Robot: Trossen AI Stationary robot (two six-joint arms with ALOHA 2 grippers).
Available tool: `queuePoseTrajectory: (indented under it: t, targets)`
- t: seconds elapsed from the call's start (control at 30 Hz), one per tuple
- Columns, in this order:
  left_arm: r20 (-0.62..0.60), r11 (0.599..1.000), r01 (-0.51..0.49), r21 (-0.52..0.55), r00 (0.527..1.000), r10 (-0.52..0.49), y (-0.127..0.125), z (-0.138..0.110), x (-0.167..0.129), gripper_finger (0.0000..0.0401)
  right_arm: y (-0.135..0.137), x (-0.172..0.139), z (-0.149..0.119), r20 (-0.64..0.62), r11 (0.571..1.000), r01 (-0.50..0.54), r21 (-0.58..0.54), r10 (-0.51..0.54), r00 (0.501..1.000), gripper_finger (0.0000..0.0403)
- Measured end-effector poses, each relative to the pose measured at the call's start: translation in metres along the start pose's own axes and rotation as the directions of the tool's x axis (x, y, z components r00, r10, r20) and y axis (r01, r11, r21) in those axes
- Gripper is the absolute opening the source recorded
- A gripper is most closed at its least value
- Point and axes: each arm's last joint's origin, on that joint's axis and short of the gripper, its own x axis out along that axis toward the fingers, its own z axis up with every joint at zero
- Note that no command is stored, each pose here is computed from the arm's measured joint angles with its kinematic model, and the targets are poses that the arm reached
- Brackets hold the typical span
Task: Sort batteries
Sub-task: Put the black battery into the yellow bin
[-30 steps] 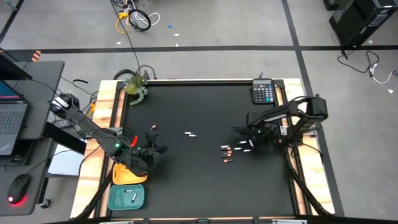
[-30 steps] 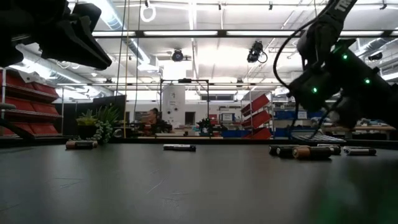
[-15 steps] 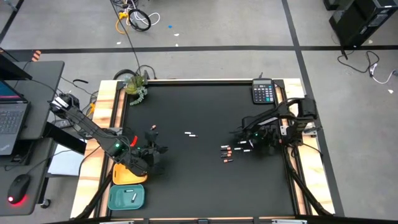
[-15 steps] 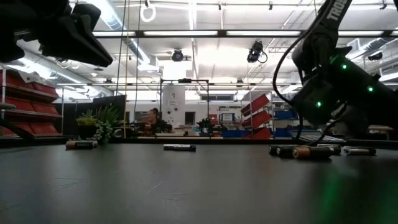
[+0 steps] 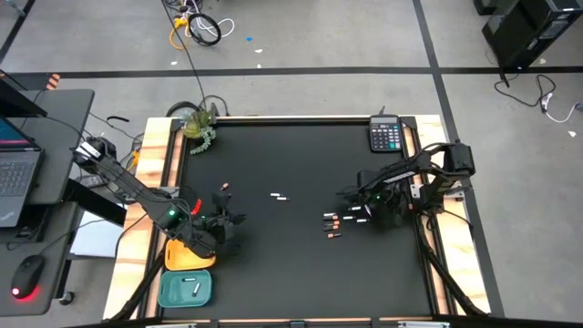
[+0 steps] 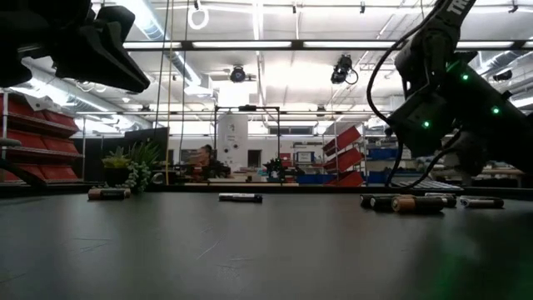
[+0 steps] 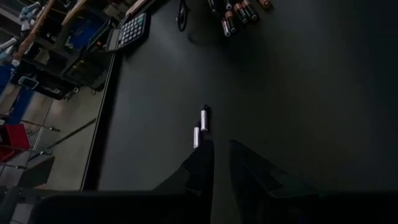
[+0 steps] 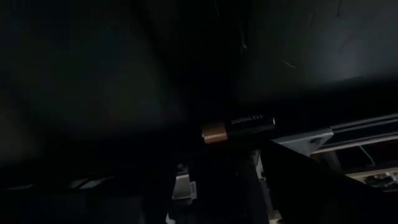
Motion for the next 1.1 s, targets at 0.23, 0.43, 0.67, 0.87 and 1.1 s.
queuePoseTrajectory:
  t: [0.23, 0.43, 0.67, 0.87, 1.1]
  targets:
    - [0.084, 0.993, 0.026, -0.111, 0.996, -0.017, 0.012, 0.014, 0.011, 0.0052, 0.013, -0.024, -0.013, 0.139, 0.986, 0.049, 0.161, -0.072, 0.988, 0.0225]
    - [0.163, 0.977, 0.088, -0.195, 0.985, -0.056, 0.035, 0.022, 0.030, 0.0034, 0.031, -0.020, -0.032, 0.167, 0.979, 0.042, 0.202, -0.077, 0.983, 0.0200]
    - [0.159, 0.944, -0.059, -0.325, 0.981, 0.116, 0.070, 0.021, 0.049, 0.0024, 0.049, -0.021, -0.042, 0.239, 0.944, 0.078, 0.322, -0.160, 0.958, 0.0185]
    - [0.115, 0.903, -0.114, -0.415, 0.978, 0.176, 0.085, 0.015, 0.058, 0.0024, 0.072, -0.011, -0.042, 0.226, 0.951, 0.106, 0.291, -0.176, 0.958, 0.0176]
    - [0.074, 0.895, -0.133, -0.426, 0.981, 0.181, 0.081, 0.011, 0.075, 0.0025, 0.095, 0.004, -0.043, 0.203, 0.954, 0.276, 0.113, -0.294, 0.934, 0.0174]
